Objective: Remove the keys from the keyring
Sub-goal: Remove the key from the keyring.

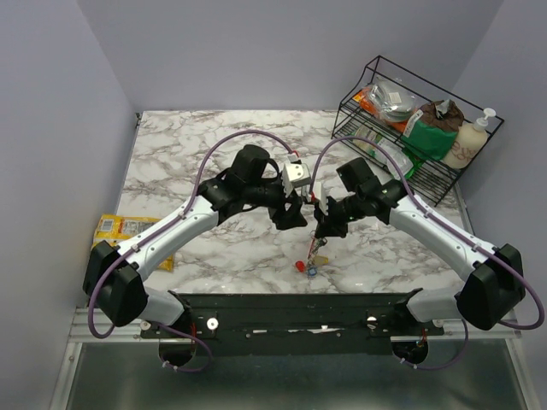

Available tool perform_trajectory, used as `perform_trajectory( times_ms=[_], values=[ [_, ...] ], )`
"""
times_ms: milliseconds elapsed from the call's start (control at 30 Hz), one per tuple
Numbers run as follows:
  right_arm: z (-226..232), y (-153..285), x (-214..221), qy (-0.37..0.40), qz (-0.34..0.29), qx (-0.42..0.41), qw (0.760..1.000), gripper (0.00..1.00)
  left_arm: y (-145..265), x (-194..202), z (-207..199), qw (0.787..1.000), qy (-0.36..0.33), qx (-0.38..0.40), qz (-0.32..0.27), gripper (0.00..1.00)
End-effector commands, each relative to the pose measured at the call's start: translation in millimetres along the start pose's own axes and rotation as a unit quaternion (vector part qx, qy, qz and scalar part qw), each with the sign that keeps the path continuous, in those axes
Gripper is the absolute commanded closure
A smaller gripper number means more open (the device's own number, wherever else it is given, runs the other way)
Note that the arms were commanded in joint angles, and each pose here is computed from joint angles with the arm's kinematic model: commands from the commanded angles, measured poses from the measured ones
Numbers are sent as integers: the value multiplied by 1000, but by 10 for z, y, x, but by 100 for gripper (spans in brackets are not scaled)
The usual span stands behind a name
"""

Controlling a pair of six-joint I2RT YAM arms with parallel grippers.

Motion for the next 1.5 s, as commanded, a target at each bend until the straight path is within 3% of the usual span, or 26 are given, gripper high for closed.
perform_trajectory(
  times_ms=[0, 333, 533, 633, 667, 800, 1100, 1400, 1467],
  values=[
    [76, 112, -205, 26, -31, -11, 999, 99, -78, -39, -144, 999, -17, 46, -4, 24],
    [51, 134, -218, 31, -39, 4, 999, 99, -207, 144, -172, 998, -12, 57, 23, 25],
    [-87, 95, 79, 30, 2, 37, 999, 99, -252, 246, -147, 997, -10, 61, 41, 25],
    [-188, -7, 427, 27, 51, 65, 996, 82, -232, 246, -147, 998, -14, 56, 40, 24],
    [-225, -33, 492, 26, 60, 73, 995, 72, -222, 237, -151, 998, -15, 55, 39, 24],
    [-198, -216, 793, -8, 102, 43, 994, 55, -201, 214, -134, 998, -18, 47, 38, 24],
    [-173, -363, 1136, -41, 147, 36, 988, 50, -174, 217, -99, 998, -21, 28, 42, 23],
    [-211, -495, 1185, -55, 155, 36, 986, 49, -167, 224, -79, 999, -22, 17, 43, 23],
    [-304, -483, 1165, -49, 152, 68, 985, 49, -166, 228, -77, 999, -21, 16, 43, 23]
  ],
)
Point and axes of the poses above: each gripper's point midway between its finger pads, its own y axis back along the fingers, its own z axis along the line the jaws close on, x = y × z, the point moved 4 cm from there along y, back along the fingers, and after that the axes turned 5 degrees about -y, right-handed, at the moved point
